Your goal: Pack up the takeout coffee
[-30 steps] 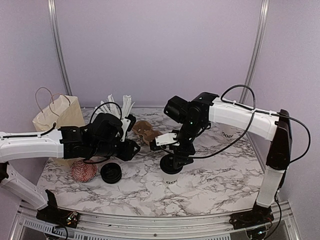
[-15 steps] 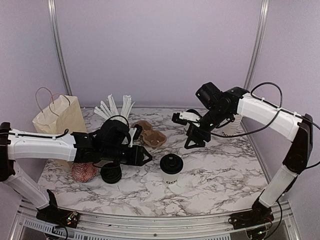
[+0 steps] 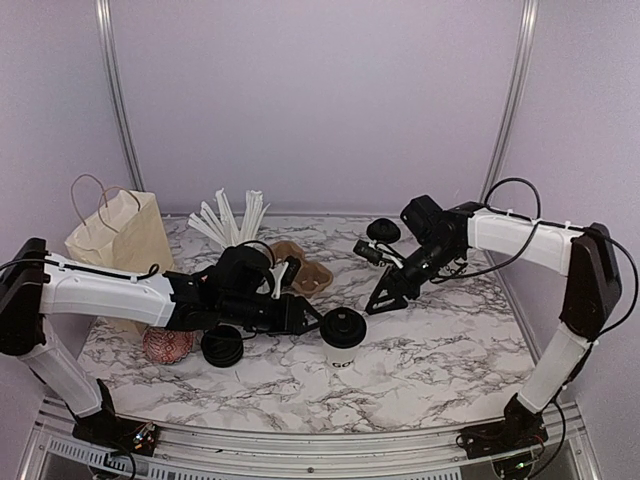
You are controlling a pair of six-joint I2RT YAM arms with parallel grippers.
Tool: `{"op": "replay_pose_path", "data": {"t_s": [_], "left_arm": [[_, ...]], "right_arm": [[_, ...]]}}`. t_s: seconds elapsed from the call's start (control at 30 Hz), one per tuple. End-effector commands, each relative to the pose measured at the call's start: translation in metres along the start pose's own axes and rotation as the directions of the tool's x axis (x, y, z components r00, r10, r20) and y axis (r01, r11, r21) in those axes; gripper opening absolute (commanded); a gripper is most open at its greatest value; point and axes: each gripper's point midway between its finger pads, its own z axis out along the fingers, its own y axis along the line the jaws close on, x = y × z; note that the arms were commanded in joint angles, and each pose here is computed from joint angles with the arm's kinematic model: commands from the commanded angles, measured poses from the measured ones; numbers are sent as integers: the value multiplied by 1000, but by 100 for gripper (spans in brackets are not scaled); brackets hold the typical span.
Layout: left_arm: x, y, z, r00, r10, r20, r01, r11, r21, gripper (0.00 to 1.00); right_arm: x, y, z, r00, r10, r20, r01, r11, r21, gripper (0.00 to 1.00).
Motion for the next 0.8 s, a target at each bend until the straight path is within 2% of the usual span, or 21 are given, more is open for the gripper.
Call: {"op": "replay_pose_path", "data": {"t_s": [0.0, 0.4, 0.77], "left_arm": [[-16, -17, 7, 999, 25, 31, -26, 998, 53, 52], [-25, -11, 23, 999, 40, 21, -41, 998, 46, 50], [-11, 15, 41, 999, -8, -47, 10, 1000, 26, 38]], "right_arm": [[-14, 1, 5, 999, 18, 34, -17, 998, -53, 60], [-15, -10, 20, 999, 49, 12, -48, 995, -84, 52], [-5, -18, 44, 994, 109, -29, -112, 980, -166, 40]]}}
